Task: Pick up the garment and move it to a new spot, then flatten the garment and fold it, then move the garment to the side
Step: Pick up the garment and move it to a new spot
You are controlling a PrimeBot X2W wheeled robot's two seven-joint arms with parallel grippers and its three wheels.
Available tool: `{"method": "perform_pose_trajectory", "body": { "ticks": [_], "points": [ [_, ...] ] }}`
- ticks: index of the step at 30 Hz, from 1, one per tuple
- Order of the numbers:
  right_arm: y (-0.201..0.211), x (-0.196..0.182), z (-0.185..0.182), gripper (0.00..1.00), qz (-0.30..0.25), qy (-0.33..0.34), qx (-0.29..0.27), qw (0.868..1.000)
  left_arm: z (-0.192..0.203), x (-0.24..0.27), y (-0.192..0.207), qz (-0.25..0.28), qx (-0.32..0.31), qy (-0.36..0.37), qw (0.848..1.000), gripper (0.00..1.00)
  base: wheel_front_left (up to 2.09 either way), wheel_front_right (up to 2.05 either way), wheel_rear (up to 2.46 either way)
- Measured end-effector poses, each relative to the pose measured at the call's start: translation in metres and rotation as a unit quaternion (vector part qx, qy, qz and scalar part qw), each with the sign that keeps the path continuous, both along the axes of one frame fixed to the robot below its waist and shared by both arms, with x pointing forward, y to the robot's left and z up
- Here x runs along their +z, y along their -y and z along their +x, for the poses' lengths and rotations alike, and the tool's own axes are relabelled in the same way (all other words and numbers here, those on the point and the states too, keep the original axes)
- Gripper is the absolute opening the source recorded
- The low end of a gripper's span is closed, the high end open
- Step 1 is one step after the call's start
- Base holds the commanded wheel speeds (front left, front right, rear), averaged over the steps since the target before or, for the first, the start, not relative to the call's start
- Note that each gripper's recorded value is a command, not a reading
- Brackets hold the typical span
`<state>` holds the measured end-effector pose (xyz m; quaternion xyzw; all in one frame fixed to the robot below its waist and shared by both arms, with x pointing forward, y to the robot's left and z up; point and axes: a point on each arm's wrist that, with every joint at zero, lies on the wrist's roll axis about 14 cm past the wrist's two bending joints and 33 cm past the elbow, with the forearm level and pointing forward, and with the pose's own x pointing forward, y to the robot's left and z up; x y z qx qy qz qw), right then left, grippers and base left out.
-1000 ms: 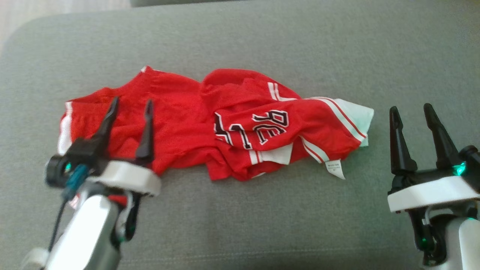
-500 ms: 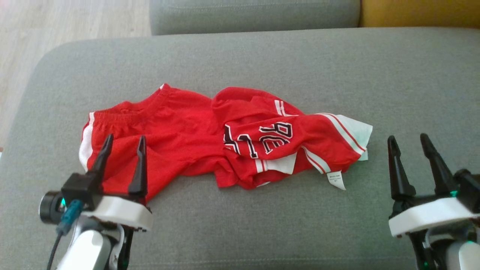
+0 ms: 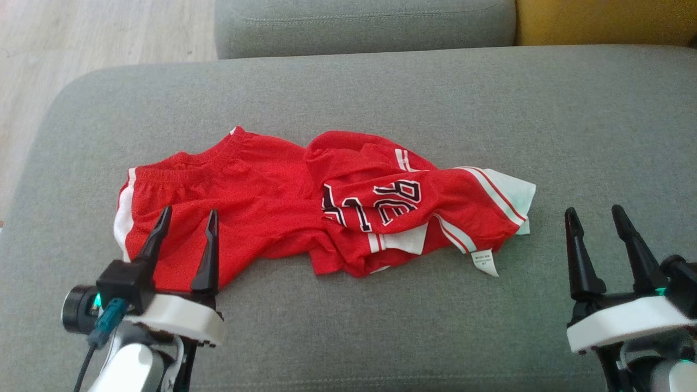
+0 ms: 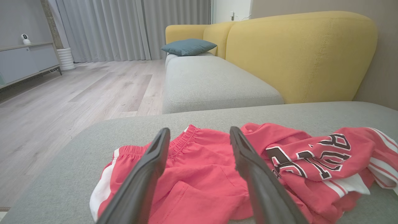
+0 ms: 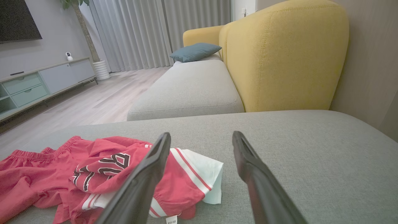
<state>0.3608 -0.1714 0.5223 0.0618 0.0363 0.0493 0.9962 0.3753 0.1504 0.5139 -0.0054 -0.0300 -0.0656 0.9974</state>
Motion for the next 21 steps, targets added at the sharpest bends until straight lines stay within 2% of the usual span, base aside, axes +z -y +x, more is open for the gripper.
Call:
{"method": "perform_pose_trajectory", "body": {
  "ticks": [12,16,21],
  "points": [
    [0.000,-0.005,0.002,1.00,0.000,-0.007,0.000,1.000,0.002,-0.010,0.004,0.008,-0.013,-0.023,1.000,1.00,0.00,0.00,0.00],
    [-0.006,-0.011,0.008,1.00,0.003,-0.016,0.008,1.000,0.005,-0.048,0.018,0.014,-0.049,-0.117,0.992,1.00,0.00,0.00,0.00],
    [-0.010,-0.016,0.022,1.00,0.004,-0.022,0.014,1.000,0.012,-0.102,0.024,0.025,-0.080,-0.252,0.964,1.00,0.00,0.00,0.00]
  ]
}}
